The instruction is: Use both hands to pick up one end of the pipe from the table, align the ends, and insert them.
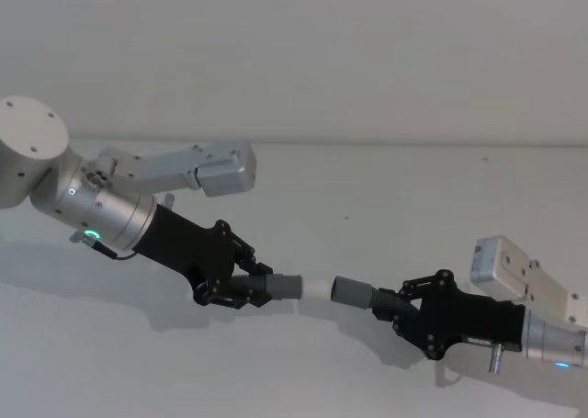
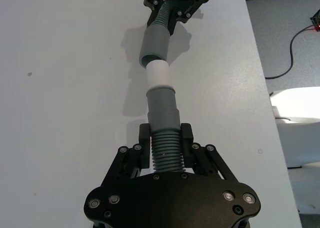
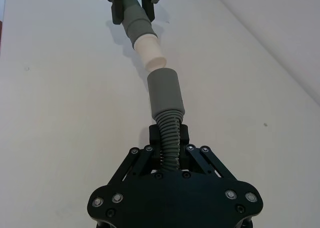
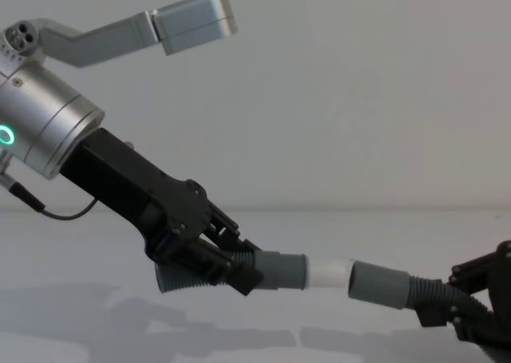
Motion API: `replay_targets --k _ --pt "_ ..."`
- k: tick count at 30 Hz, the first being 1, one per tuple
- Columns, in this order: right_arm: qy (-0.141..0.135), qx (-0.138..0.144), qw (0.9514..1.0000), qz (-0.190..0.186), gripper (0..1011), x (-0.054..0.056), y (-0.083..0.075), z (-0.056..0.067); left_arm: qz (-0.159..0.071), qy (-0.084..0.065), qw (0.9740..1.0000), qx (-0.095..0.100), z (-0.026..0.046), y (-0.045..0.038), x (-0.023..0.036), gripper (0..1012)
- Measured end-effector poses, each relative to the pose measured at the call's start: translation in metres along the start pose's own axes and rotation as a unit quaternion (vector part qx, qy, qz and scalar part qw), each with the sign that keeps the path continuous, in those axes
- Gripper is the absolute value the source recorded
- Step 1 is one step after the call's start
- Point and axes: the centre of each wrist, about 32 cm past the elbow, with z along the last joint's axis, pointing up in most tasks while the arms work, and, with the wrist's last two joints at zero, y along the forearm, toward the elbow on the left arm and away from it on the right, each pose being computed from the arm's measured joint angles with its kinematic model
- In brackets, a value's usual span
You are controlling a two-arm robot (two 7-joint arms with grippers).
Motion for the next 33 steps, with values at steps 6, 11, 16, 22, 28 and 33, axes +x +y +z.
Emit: replay_targets --k 6,11,16,22,28,33 --pt "-0.002 0.004 1.0 0.001 164 0.0 -0.001 0.001 0.0 0.0 1.0 0.0 0.0005 -0.0012 0.0008 338" --pt "-0.004 0.007 1.0 0.003 164 -0.001 -0.003 0.002 0.0 0.001 1.0 0.002 0.0011 -0.0019 0.0015 338" --pt "-0.005 0.01 0.9999 0.004 164 -0.001 -0.006 0.002 0.001 0.001 1.0 0.003 0.0018 -0.0022 0.0019 338" --pt "-0.005 0.011 0.9999 0.007 164 -0.001 -0.009 0.001 0.002 0.002 1.0 0.005 0.0034 -0.0027 0.0024 338" --pt "-0.005 0.01 0.9999 0.009 164 -0.003 -0.011 0.0 0.001 0.0 1.0 0.005 0.0053 -0.0042 0.0027 338" --pt "-0.005 0.008 1.0 0.004 164 -0.004 -0.011 -0.001 0.001 -0.002 1.0 0.004 0.0071 -0.005 0.0025 338"
